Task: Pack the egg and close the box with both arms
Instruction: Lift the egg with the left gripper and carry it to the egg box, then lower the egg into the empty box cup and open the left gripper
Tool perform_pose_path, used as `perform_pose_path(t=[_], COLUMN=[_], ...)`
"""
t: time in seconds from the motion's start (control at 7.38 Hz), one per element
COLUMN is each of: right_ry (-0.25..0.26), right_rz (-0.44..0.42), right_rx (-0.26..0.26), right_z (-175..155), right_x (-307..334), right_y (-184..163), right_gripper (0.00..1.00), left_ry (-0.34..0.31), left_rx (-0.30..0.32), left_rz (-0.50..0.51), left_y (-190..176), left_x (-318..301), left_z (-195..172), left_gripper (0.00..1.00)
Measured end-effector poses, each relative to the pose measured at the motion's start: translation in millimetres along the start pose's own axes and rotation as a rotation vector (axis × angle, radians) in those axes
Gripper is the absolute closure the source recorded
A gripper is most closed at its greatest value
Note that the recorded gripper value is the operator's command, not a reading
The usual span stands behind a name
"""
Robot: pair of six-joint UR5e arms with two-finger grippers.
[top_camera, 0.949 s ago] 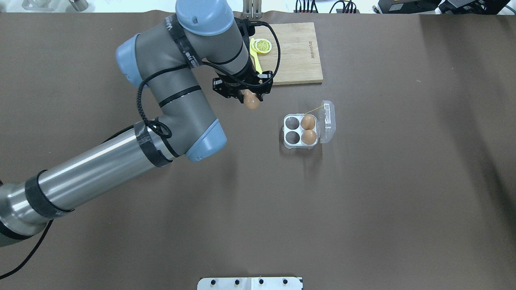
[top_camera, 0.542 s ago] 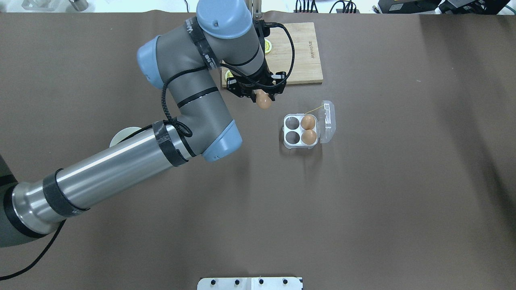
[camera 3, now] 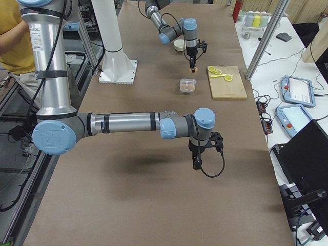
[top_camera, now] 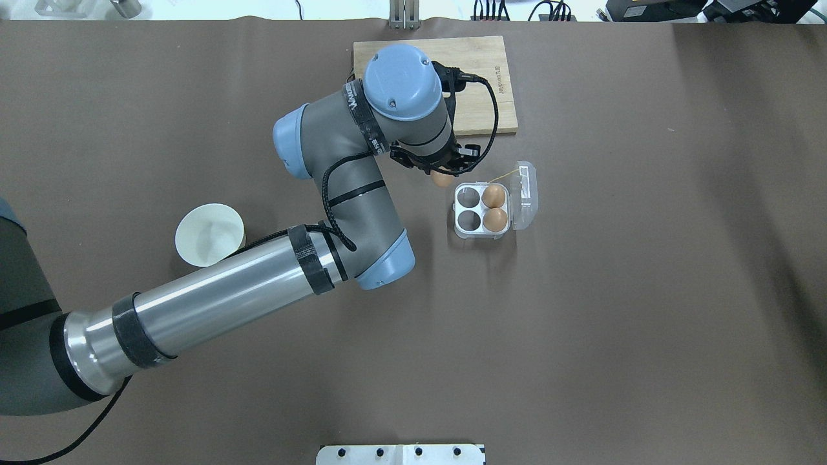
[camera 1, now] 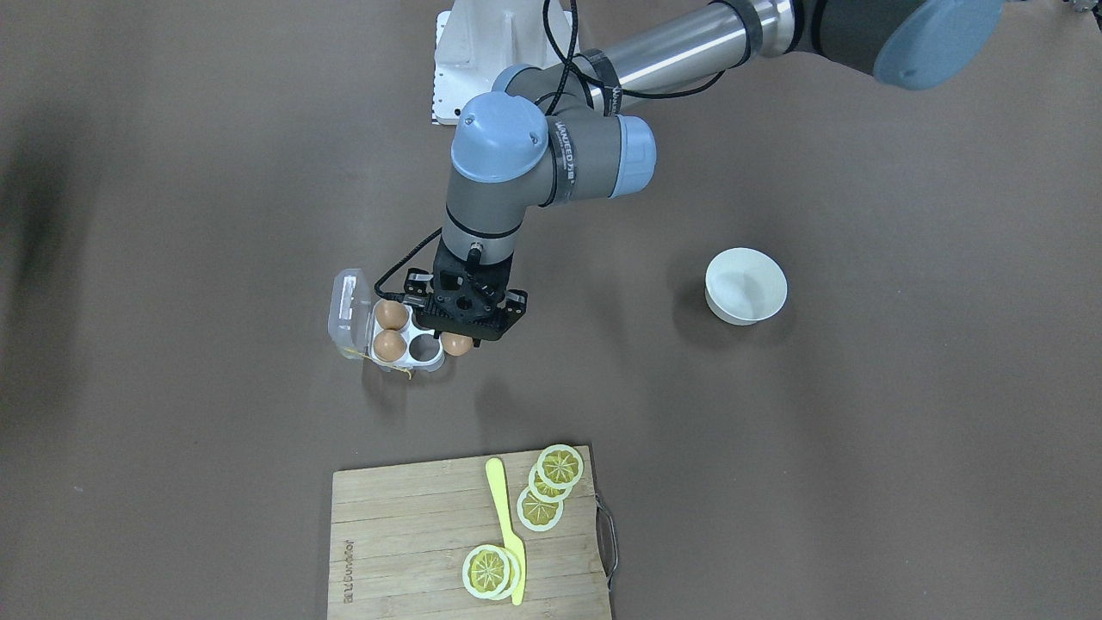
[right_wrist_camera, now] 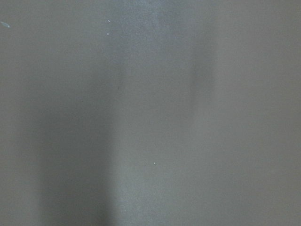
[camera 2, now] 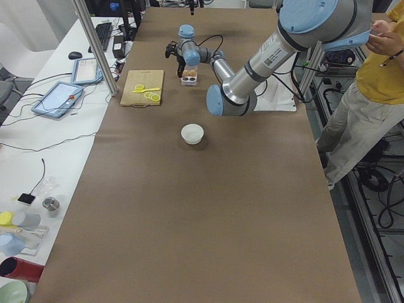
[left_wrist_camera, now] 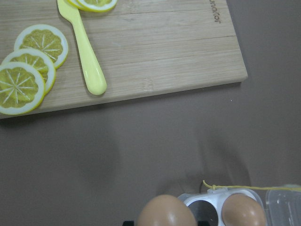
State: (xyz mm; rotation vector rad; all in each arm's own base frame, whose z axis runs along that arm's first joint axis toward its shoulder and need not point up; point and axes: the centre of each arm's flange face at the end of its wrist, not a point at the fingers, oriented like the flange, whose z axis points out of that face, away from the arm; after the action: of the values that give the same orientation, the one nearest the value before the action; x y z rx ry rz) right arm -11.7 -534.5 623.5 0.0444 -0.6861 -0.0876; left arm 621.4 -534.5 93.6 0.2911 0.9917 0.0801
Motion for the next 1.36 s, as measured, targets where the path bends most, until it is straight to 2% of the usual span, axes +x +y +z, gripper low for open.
perform_pose_path(t=[0.54, 0.95, 1.36], right_ry=[-0.001, -0.002, -0.002], right_rz=[0.0, -0.001, 0.0], right_rx=[0.003, 0.007, 0.005], right_z=[-1.7, -3.9, -3.1], right_x=[-1.5, -2.7, -1.8], right_y=[0.4, 5.3, 7.1], right_gripper=[0.0, 0.0, 0.0], left_ry=[-0.015, -0.008, -0.016], left_rx=[-0.02, -0.029, 0.0], left_rz=[0.108, 0.132, 0.139], left_y=[36.6, 47.8, 46.7], left_x=[33.5, 48.3, 62.9], left_z=[27.4, 30.9, 28.3], left_gripper=[0.91, 0.91, 0.92])
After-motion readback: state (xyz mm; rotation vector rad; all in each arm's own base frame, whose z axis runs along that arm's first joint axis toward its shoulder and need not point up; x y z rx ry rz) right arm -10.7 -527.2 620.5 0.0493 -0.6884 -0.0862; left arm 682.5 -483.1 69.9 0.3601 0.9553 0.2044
